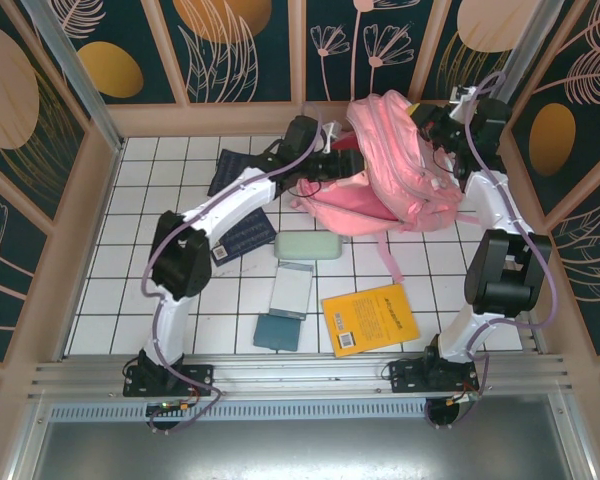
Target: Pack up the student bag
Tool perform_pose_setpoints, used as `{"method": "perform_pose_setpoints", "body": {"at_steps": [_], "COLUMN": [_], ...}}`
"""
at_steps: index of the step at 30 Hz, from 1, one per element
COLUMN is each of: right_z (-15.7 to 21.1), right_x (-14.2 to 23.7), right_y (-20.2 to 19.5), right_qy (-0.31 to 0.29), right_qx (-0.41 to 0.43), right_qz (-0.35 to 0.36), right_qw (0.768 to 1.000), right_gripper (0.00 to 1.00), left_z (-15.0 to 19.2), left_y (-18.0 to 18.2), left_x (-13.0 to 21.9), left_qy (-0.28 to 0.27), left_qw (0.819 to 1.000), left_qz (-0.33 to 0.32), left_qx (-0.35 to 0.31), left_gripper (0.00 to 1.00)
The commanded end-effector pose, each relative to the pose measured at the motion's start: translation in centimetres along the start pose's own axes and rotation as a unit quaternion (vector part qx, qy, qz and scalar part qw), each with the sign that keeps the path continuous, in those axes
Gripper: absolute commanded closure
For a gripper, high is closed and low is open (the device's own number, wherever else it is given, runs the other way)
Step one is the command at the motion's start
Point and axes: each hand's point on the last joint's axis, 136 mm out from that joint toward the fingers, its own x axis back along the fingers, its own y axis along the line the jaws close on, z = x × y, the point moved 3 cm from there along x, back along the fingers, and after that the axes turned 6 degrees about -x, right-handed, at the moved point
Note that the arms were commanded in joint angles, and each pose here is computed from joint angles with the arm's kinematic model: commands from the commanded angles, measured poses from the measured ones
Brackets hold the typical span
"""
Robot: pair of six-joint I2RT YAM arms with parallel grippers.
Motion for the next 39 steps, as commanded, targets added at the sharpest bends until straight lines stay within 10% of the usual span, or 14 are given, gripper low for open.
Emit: {"method": "perform_pose_setpoints", "body": {"at_steps": [1,21,29,39], "right_z": [-1.2,-0.5,-0.5,-0.5], "right_x": [1.8,-0.7,-1.9,-1.7], "right_y": [7.9,10.0,8.6,8.5], "right_qy": [-0.026,-0.028,-0.032,-0.035], "right_qx": [0.045,0.009,-0.01,0.004], "right_qz": [-0.122,-0.138,-0.131,-0.119], "right_qw": [0.991,0.99,0.991,0.992], "right_gripper": [1.0,1.0,1.0,1.0], "left_z": [-3.1,-4.0,-1.3,-2.1], "left_y": [-1.1,0.5,0.0,-1.9], "left_x": [-1.6,-8.1,-11.8,-10.1], "left_qy": [-0.051,-0.069,-0.024,-0.028], "left_qw": [0.994,0.978,0.971,0.976], "left_qz": [0.079,0.148,0.189,0.19], "left_qx": [0.057,0.133,0.143,0.1], "left_gripper": [0.65,0.6,0.1,0.05]}}
